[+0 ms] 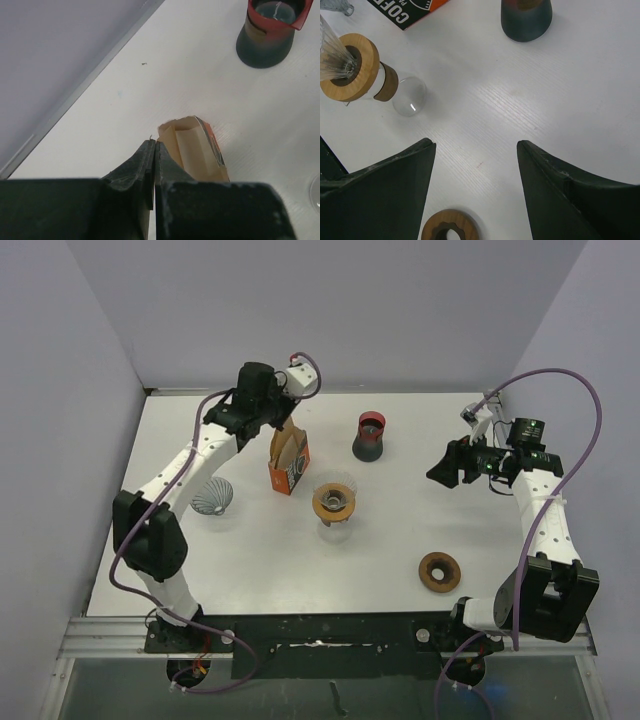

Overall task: Place the coffee filter in the dripper
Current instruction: Pick up the coffee filter from the coffee filter holder.

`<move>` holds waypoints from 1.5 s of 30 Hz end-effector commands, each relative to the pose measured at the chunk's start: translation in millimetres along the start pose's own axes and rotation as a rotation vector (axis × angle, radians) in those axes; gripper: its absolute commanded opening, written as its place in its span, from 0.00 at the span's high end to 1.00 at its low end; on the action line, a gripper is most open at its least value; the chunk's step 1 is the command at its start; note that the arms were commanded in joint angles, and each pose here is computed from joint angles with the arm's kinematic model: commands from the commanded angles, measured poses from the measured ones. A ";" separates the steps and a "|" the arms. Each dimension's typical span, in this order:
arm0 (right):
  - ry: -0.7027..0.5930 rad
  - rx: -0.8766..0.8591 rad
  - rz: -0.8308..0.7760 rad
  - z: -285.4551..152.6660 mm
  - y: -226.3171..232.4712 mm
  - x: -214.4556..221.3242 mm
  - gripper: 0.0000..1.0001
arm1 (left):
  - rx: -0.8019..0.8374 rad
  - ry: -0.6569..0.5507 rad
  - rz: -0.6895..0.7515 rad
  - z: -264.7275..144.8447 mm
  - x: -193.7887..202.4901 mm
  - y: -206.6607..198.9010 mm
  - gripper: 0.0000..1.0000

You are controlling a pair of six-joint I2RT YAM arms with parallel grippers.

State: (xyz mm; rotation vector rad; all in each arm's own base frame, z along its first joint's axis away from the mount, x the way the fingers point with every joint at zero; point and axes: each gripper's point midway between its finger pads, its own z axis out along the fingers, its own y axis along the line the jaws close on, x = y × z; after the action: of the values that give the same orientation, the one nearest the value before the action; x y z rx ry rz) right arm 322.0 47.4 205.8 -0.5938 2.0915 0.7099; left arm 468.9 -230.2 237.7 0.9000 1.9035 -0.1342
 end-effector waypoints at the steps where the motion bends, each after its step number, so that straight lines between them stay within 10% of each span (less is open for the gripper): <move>1: -0.037 0.004 -0.049 -3.9 0.8 -10.0 0.33 | -0.051 -0.123 0.033 -40.2 -42.5 14.3 1.00; 23: -0.072 -0.032 -0.280 -4.9 32.2 -72.3 0.31 | 0.023 -0.379 0.073 -164.2 -120.3 2.1 1.00; 45: -0.326 -0.468 -0.646 14.9 206.1 -172.9 0.12 | 0.571 -0.578 0.024 -233.7 -163.8 -90.3 1.00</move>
State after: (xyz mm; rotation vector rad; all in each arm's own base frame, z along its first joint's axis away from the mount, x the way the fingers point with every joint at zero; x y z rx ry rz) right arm 305.0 210.6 355.2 -1.2058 1.5056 0.8095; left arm 305.9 -267.8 430.8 1.0884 1.4345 -0.7441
